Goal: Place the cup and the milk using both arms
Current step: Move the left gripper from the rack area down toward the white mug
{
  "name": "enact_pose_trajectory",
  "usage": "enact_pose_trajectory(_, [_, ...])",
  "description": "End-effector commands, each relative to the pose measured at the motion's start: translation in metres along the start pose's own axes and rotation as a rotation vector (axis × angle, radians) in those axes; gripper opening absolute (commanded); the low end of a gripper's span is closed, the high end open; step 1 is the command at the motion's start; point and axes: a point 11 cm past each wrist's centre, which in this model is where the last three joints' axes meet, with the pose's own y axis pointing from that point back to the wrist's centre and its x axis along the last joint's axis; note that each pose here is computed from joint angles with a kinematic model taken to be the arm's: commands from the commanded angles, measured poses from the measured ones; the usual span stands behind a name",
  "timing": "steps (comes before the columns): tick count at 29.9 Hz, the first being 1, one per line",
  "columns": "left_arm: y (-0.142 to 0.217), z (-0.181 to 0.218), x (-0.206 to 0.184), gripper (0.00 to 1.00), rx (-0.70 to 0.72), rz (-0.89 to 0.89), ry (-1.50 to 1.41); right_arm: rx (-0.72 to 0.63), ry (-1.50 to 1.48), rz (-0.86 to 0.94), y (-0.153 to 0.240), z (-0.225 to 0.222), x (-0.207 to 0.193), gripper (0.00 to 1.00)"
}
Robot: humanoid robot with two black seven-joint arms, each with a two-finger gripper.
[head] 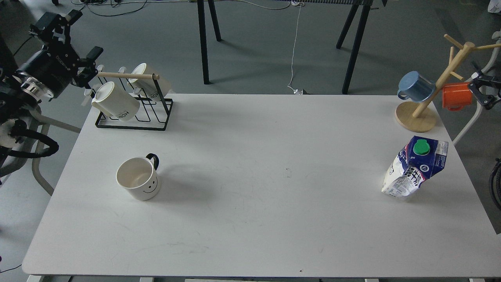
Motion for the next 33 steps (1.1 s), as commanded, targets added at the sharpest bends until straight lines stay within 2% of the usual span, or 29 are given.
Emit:
enact_pose_trajectory(1, [-0.001,-0.002,-0.001,1.0,-0.002,0.006,0.011,0.002,0.004,0.003,0.001,-0.002,0.001,0.94])
enact_pose_trajectory(7, [-0.001,0.005,0.005,1.0,-0.034,0.031,0.035,0.004,0.004,0.004,0.002,-0.003,0.001,0.94])
enact_pose_trajectory(12, [0.004,0.003,0.008,1.0,0.012,0.008,-0.041,0.018,-0.007,-0.003,0.0,-0.006,-0.001,0.94])
enact_pose_trajectory(16, [0.002,0.019,0.009,1.0,0.154,-0.133,-0.41,0.024,-0.006,-0.003,0.0,-0.008,-0.002,0.94])
enact_pose_trajectory(19, [0.001,0.014,0.001,1.0,0.273,-0.26,-0.667,0.027,-0.003,-0.002,0.001,-0.01,-0.001,0.95])
enact_pose_trajectory(24, [0.017,0.013,-0.02,1.0,0.372,-0.477,-0.97,0.032,0.01,0.01,0.004,-0.015,0.002,0.95])
enact_pose_trajectory(29, [0.053,-0.021,-0.025,1.0,0.542,-0.686,-1.214,0.033,0.015,0.017,0.006,-0.017,0.005,0.95])
enact_pose_trajectory(33, [0.079,-0.058,-0.025,1.0,0.619,-0.768,-1.262,0.026,0.014,0.027,0.009,-0.013,0.009,0.95])
